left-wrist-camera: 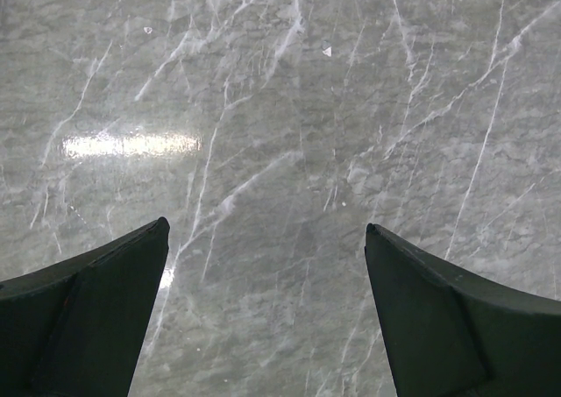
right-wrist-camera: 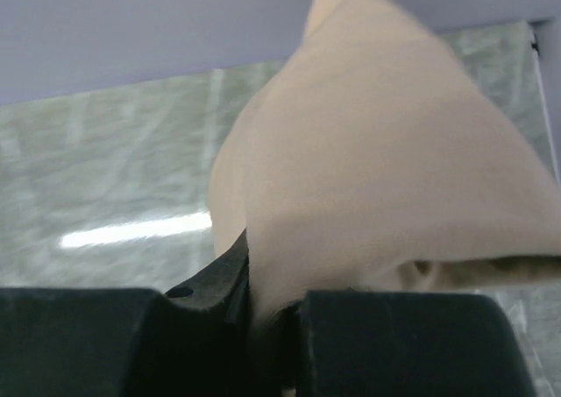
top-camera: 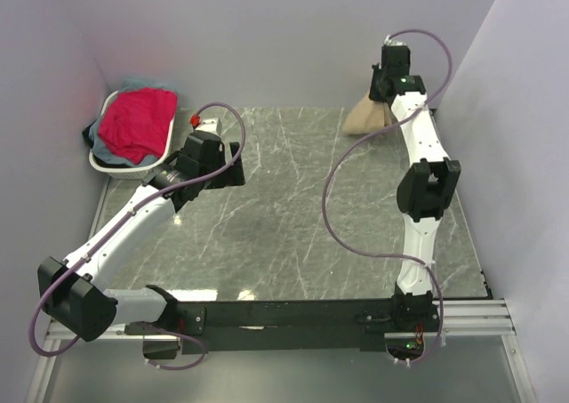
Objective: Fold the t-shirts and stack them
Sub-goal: Neatly place the folded tshirt to the corner
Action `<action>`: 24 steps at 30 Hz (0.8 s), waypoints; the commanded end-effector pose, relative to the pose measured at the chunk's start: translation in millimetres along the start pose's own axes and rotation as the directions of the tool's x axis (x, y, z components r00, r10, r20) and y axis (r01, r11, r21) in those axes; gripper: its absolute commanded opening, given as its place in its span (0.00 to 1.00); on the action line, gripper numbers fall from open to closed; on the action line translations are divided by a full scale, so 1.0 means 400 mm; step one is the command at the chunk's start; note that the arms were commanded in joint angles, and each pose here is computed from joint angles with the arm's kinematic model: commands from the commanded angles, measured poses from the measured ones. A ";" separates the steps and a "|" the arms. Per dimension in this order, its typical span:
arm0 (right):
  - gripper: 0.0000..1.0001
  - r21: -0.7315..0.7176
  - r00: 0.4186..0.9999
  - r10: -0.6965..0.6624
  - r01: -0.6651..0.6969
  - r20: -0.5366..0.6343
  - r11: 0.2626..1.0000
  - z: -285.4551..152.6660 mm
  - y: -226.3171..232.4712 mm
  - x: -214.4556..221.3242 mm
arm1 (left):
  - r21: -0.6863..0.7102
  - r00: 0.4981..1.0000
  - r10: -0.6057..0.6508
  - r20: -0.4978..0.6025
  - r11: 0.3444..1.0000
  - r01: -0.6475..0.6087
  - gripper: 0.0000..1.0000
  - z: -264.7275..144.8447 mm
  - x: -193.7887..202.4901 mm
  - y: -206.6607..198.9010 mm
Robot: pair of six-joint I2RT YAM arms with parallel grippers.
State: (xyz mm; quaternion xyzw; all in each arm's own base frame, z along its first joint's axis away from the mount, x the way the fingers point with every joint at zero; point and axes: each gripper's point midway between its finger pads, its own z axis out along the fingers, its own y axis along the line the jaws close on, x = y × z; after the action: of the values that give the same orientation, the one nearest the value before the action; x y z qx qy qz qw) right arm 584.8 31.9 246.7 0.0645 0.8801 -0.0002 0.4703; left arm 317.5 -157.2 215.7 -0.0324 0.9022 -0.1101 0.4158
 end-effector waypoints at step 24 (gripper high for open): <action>0.00 -0.372 0.992 -0.128 0.127 0.022 0.919 -0.138 0.166 -0.002 | 0.027 0.999 0.049 0.005 0.998 -0.049 0.99 0.037 -0.013 -0.023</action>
State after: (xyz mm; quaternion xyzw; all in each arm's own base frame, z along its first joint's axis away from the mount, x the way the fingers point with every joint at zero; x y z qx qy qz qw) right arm 548.7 96.9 246.5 -0.0525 0.8940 0.0999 0.4336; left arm 326.1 -161.2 197.3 -0.0094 0.9113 -0.0934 0.4010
